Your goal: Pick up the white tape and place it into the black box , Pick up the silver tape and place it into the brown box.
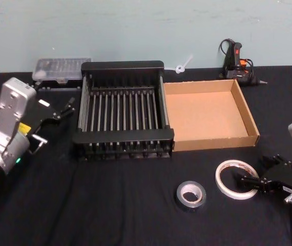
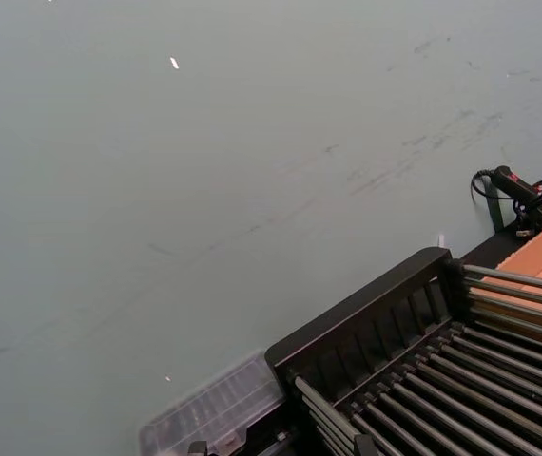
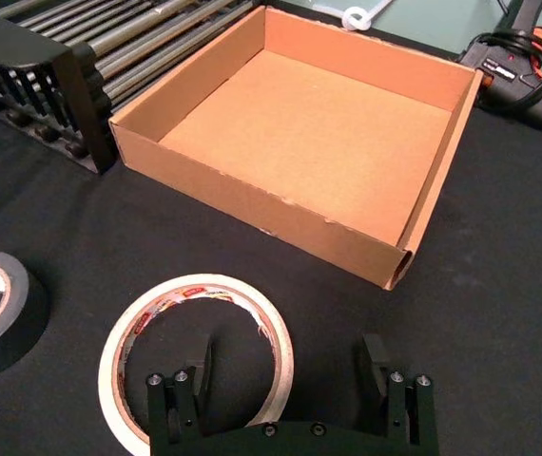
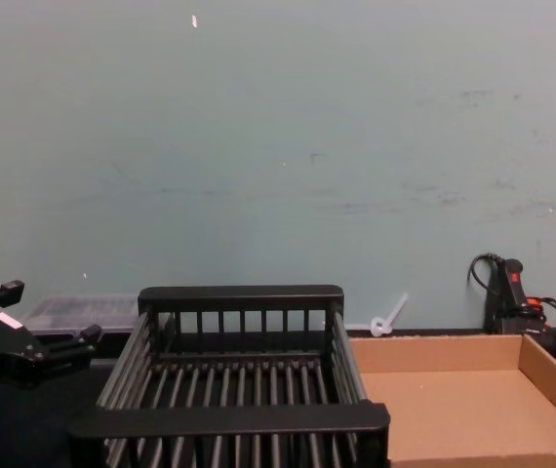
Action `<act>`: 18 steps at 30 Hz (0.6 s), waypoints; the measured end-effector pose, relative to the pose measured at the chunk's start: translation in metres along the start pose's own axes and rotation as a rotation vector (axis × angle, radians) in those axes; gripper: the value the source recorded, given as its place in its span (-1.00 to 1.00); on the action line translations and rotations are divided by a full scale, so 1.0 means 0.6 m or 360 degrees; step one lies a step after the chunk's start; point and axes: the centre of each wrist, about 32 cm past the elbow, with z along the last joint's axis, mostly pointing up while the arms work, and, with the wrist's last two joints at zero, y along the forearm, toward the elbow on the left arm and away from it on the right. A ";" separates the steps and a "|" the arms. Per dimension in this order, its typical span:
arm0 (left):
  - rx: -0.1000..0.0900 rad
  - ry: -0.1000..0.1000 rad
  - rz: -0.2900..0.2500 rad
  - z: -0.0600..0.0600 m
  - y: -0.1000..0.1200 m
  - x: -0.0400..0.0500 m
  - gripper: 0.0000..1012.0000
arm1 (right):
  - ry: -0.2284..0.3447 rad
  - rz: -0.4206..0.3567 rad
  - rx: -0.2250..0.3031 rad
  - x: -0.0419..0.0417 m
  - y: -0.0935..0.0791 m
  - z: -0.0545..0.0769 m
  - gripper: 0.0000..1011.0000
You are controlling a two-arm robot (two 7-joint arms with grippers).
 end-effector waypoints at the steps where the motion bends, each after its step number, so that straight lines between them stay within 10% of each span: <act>1: 0.0000 0.0000 0.0000 0.000 0.000 0.000 0.98 | 0.0001 0.0000 -0.0002 0.000 0.001 -0.001 0.98; 18: 0.0000 0.0000 0.0000 0.000 0.000 0.000 0.98 | 0.0027 -0.0003 -0.0015 0.001 0.004 -0.003 0.98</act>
